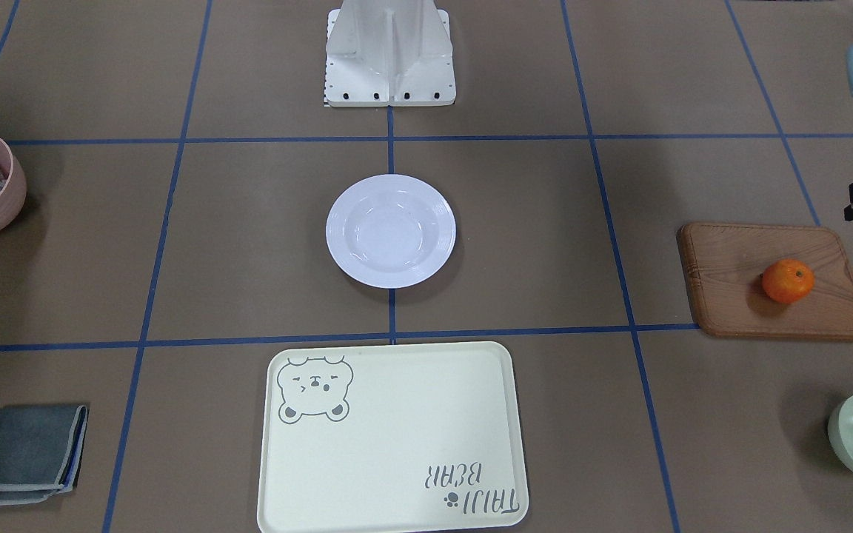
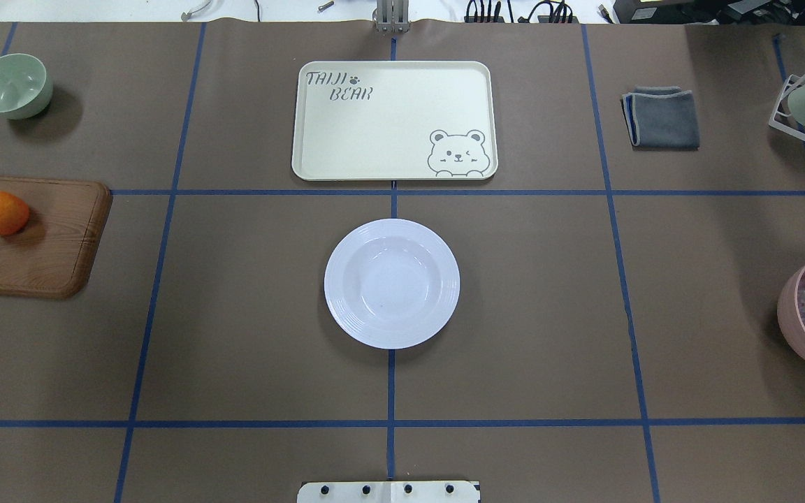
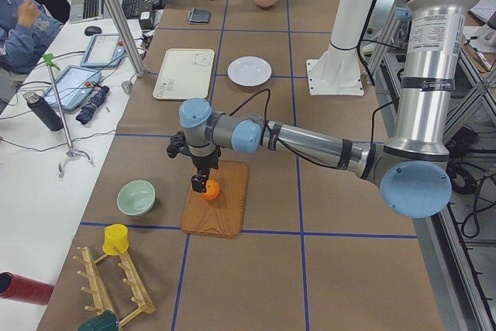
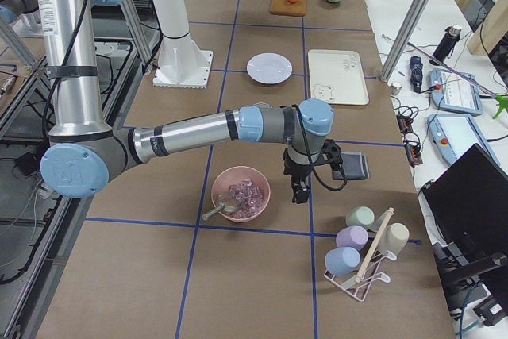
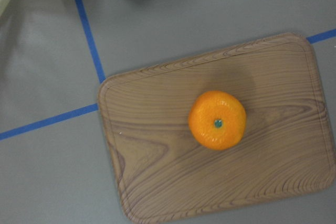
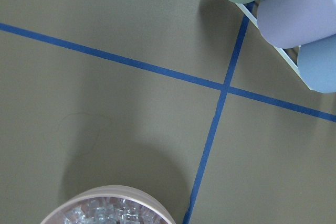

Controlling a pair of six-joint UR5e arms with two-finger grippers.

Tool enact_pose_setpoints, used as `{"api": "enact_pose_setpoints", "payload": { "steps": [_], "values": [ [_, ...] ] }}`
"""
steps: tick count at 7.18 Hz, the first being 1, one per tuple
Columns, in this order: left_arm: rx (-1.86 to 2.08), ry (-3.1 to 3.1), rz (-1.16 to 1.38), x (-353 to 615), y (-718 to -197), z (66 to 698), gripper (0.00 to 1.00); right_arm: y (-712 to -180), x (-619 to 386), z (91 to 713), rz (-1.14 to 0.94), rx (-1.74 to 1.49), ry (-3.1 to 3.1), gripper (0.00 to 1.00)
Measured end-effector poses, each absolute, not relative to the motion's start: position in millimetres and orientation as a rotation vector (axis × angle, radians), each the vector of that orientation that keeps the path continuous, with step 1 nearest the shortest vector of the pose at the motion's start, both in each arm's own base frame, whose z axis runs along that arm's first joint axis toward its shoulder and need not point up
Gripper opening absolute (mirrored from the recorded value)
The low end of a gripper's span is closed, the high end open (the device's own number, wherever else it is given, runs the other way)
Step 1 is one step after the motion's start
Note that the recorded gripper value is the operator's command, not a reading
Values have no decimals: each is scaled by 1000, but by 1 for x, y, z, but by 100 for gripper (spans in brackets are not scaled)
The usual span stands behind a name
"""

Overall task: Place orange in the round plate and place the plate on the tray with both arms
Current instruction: 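Lower the left gripper toward the orange on the wooden board, then grasp the orange with the left gripper and lift it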

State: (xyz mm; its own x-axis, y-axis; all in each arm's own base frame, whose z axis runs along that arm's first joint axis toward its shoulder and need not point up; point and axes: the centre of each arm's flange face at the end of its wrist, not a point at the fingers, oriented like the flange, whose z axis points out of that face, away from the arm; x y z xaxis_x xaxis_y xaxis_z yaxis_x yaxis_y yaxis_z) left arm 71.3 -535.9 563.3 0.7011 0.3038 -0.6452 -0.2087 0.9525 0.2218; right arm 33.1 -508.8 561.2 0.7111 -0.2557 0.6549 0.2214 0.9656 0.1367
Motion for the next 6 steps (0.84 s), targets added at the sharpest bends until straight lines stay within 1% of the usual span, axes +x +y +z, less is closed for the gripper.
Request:
{"api": "enact_pose_setpoints", "payload": {
  "steps": [3,6],
  "values": [
    [146,763,331,136,-550,588,98,-509,31,560,-263,49,-747,100],
    [115,761,359,162,-555,607,98,-509,30,559,-265,50,-752,100]
  ]
}}
